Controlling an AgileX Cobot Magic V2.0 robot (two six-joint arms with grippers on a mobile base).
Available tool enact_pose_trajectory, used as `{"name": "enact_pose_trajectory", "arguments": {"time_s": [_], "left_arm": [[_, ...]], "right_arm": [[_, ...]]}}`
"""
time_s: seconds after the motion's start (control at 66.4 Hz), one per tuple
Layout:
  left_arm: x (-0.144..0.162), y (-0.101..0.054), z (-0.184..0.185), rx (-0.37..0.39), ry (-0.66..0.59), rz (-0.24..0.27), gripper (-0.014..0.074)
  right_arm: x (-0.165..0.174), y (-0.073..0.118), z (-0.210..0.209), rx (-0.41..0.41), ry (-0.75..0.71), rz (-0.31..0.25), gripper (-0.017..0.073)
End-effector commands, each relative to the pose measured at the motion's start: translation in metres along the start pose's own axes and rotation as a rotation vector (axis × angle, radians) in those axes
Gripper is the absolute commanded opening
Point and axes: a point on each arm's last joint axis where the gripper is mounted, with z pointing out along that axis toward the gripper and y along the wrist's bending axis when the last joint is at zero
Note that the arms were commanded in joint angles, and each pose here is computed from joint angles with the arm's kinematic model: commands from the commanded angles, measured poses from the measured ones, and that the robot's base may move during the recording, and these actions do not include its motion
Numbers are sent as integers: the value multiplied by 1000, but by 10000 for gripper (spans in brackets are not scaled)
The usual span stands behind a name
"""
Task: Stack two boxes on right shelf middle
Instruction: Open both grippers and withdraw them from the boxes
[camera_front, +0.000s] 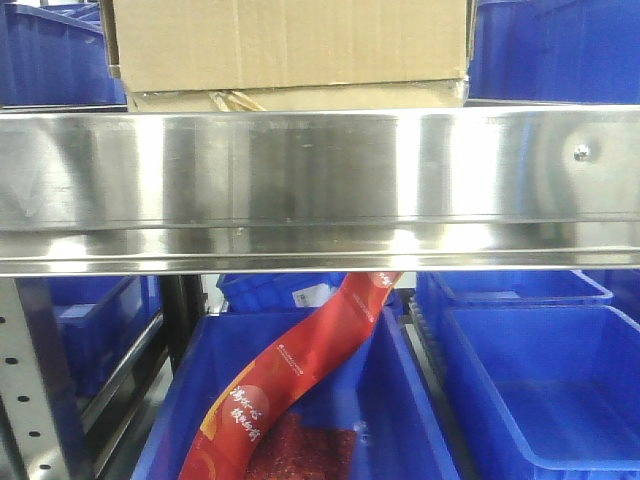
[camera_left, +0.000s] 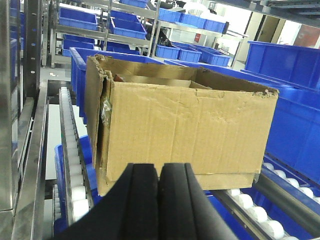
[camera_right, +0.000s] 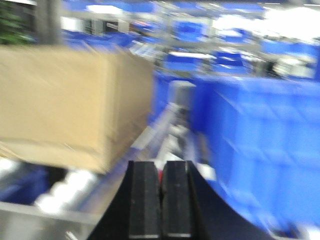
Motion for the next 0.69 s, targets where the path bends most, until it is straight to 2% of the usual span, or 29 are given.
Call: {"name": "enact_pose_trajectory", "arguments": {"time_s": [0.0, 0.09, 0.241, 0.301, 0.346, 0.677], "left_arm": [[-2, -1, -1, 7, -22, 2, -111], [-2, -1, -1, 7, -22, 2, -111], [-2, -1, -1, 7, -22, 2, -111], [-2, -1, -1, 7, -22, 2, -111], [-2, -1, -1, 7, -22, 2, -111], [-3, -1, -1, 13, -35, 2, -111]], "right_arm": [[17, -4, -7, 52, -13, 0, -162], [34, -6, -14, 91, -17, 5, -162], [67, -6, -22, 98, 27, 17, -162], [63, -5, -22, 96, -12, 15, -162], [67, -6, -22, 98, 31, 17, -162], [68, -6, -22, 98, 42, 34, -162]]}}
